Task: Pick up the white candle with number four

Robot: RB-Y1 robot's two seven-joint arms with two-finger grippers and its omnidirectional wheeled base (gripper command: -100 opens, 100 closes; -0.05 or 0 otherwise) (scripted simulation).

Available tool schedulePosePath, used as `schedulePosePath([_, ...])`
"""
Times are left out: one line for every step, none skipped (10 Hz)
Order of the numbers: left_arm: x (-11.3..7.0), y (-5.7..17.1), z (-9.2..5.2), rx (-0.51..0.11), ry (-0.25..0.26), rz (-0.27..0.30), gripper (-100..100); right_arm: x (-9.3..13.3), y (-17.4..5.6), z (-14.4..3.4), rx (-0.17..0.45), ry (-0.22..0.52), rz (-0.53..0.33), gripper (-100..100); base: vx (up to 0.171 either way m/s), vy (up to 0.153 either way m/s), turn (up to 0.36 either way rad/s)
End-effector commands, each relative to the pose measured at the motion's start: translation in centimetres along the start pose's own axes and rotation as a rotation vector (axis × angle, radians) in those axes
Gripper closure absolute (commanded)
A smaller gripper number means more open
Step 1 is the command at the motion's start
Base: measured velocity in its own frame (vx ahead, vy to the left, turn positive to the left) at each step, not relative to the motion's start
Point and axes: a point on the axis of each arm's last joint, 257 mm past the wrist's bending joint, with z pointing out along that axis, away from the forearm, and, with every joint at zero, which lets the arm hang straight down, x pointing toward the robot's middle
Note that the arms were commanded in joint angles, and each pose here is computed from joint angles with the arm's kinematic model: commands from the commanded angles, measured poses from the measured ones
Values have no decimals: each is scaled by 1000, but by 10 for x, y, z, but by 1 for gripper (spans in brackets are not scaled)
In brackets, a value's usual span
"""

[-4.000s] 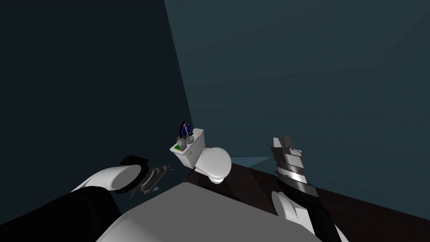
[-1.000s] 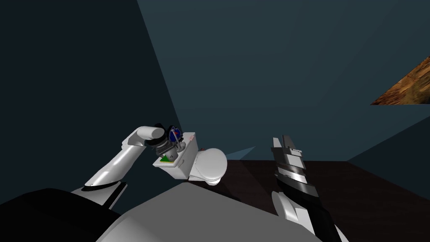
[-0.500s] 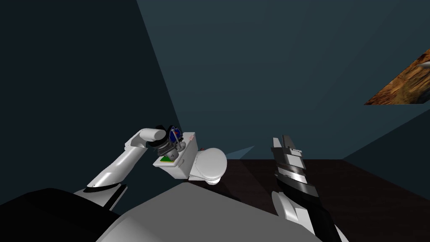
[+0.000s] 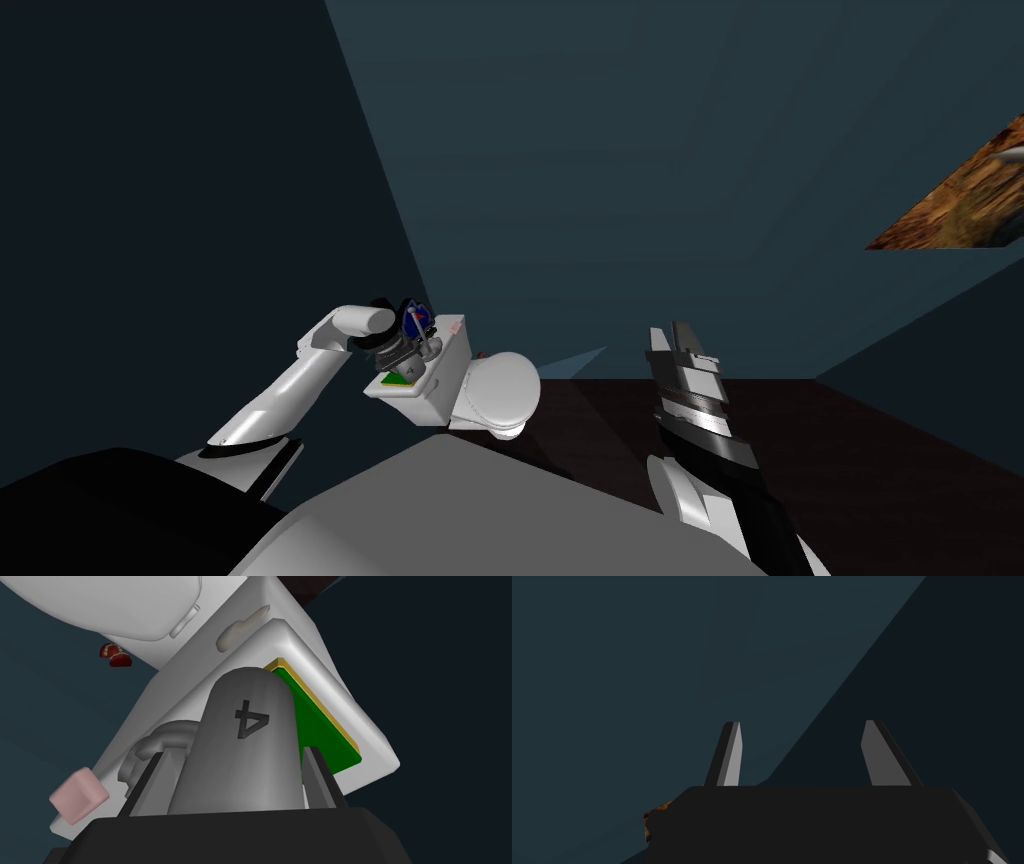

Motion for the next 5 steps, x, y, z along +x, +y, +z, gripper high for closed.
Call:
schedulePosePath([0,0,-10,2,1,5,100,0,0,0,0,0,0,0,18,-8,52])
schedulePosePath([0,0,-15,2,2,8,100,0,0,0,0,0,0,0,32,-10,66])
schedulePosePath([1,1,-22,2,3,12,100,0,0,0,0,0,0,0,30,-12,43])
schedulePosePath([1,0,-17,4,1,10,100,0,0,0,0,0,0,0,13,-5,11])
schedulePosePath([1,0,-18,3,2,10,0,0,0,0,0,0,0,0,0,0,0])
